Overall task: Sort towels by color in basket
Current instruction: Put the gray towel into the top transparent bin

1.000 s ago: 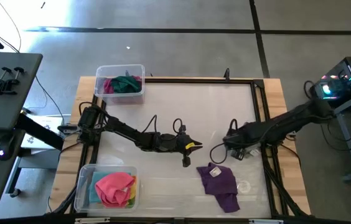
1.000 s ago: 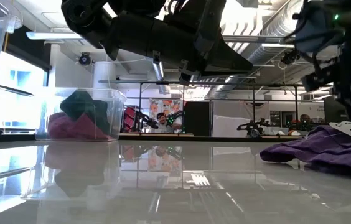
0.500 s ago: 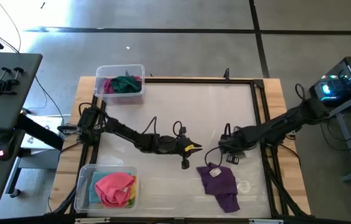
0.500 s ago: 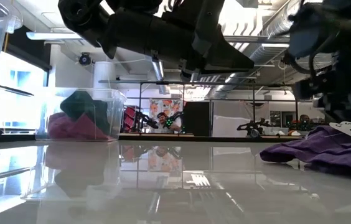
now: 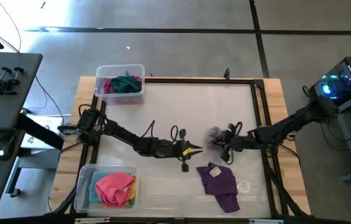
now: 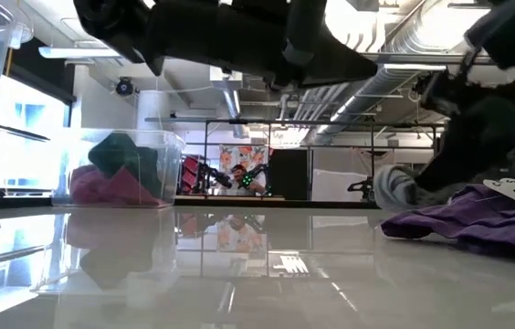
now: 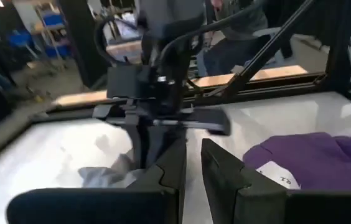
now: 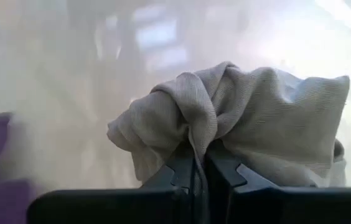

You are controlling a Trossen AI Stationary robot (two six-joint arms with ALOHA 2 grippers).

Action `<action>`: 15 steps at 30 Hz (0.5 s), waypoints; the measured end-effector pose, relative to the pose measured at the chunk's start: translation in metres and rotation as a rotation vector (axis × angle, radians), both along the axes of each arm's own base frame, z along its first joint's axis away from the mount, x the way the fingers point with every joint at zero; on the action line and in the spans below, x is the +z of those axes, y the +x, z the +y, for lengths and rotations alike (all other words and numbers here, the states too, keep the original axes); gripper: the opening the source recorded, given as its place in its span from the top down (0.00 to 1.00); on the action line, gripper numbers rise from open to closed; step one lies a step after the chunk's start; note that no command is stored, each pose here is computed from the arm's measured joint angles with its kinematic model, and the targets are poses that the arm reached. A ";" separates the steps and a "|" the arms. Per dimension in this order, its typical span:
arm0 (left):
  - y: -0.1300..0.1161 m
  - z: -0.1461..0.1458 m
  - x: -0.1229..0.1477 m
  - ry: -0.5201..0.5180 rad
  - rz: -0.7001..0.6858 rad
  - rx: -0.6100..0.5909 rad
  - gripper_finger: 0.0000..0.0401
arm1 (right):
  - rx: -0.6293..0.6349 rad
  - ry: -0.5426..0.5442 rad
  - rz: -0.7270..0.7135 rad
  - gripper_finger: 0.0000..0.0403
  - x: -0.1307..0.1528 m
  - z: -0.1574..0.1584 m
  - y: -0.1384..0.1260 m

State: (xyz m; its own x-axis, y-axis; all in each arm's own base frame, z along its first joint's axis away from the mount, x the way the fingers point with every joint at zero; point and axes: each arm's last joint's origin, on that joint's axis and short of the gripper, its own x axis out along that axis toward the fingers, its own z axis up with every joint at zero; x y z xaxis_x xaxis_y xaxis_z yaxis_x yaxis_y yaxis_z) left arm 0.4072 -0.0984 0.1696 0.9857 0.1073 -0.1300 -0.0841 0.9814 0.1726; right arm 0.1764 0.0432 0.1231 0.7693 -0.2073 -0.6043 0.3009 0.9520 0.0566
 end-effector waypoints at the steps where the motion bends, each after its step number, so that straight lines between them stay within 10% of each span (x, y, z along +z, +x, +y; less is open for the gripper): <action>1: -0.001 -0.002 0.001 0.025 -0.007 0.012 0.91 | -0.023 -0.013 -0.063 0.98 -0.003 -0.003 -0.002; 15: -0.005 0.004 0.035 0.033 -0.234 0.254 0.91 | -0.036 -0.016 -0.381 0.97 0.001 -0.017 -0.008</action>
